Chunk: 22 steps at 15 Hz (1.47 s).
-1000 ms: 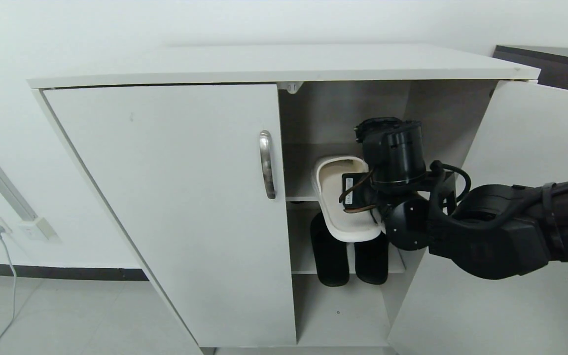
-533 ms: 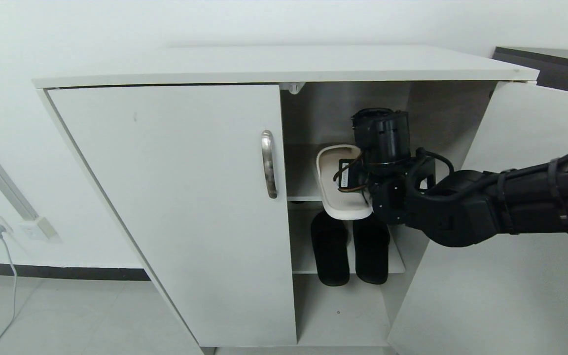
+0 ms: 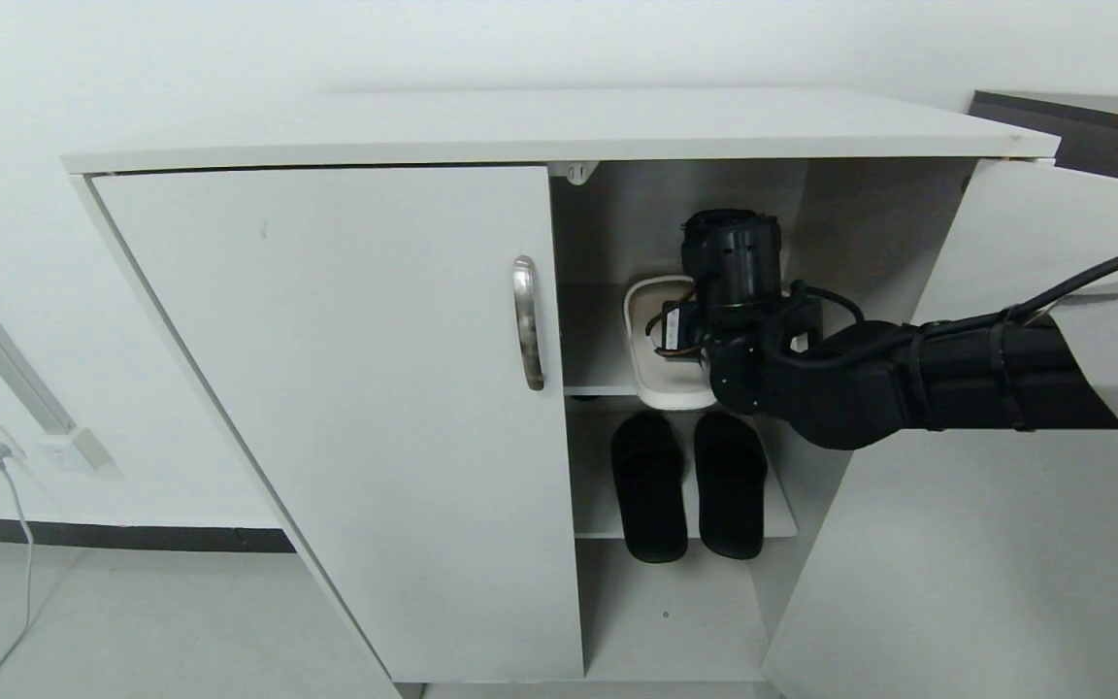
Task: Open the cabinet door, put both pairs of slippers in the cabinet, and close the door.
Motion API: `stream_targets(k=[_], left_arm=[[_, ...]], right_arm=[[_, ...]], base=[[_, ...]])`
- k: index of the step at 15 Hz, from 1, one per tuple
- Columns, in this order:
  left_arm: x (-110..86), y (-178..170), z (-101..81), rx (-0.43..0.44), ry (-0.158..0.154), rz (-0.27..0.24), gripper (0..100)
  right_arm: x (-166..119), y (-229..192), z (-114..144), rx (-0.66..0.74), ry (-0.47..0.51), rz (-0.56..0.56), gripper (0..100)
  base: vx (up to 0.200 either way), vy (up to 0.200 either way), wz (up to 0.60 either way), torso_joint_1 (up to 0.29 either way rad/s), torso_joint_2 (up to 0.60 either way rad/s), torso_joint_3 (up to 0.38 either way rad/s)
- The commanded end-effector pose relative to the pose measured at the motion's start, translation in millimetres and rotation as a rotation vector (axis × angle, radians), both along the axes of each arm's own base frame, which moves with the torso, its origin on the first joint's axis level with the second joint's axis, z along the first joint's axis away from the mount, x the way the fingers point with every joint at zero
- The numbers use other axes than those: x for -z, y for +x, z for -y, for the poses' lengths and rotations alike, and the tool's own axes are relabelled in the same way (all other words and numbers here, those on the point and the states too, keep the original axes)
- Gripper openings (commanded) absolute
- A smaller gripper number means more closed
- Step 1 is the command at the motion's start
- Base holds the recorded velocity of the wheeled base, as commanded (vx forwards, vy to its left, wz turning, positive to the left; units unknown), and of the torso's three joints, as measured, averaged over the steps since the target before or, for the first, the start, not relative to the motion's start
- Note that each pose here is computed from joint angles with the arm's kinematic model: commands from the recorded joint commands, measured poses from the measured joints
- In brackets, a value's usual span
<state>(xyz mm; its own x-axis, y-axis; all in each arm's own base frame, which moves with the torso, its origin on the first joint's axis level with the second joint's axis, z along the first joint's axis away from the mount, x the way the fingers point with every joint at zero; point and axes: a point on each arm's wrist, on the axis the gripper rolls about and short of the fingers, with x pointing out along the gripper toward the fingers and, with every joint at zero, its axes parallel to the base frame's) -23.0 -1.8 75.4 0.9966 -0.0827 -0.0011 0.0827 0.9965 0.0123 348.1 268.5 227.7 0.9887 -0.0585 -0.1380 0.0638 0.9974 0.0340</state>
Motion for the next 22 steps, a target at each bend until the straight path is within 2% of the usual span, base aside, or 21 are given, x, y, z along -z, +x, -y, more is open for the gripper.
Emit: stream_targets(k=[1,4,8,12,13,17,22], left_arm=[[-0.2,0.0,0.0,0.0,0.0,0.0,0],[-0.2,0.0,0.0,0.0,0.0,0.0,0],[-0.2,0.0,0.0,0.0,0.0,0.0,0],[-0.2,0.0,0.0,0.0,0.0,0.0,0],[-0.2,0.0,0.0,0.0,0.0,0.0,0],[-0.2,0.0,0.0,0.0,0.0,0.0,0],[-0.2,0.0,0.0,0.0,0.0,0.0,0]], right_arm=[[-2.0,5.3,-0.9,0.006,0.003,0.006,0],[-6.9,5.9,-0.5,0.008,-0.009,-0.008,0],[5.2,11.6,-3.4,0.009,-0.028,-0.029,0],[5.8,11.8,-4.4,0.009,-0.027,-0.028,0],[5.0,11.2,-4.0,0.009,-0.027,-0.028,100],[2.3,-0.9,-5.4,-0.008,-0.028,-0.03,100],[-11.3,-43.4,-0.4,-0.059,-0.025,-0.032,100]], base=[[0.0,0.0,0.0,0.0,0.0,0.0],[0.0,0.0,0.0,0.0,0.0,0.0],[0.0,0.0,0.0,0.0,0.0,0.0],[0.0,0.0,0.0,0.0,0.0,0.0],[0.0,0.0,0.0,0.0,0.0,0.0],[0.0,0.0,0.0,0.0,0.0,0.0],[0.0,0.0,0.0,0.0,0.0,0.0]])
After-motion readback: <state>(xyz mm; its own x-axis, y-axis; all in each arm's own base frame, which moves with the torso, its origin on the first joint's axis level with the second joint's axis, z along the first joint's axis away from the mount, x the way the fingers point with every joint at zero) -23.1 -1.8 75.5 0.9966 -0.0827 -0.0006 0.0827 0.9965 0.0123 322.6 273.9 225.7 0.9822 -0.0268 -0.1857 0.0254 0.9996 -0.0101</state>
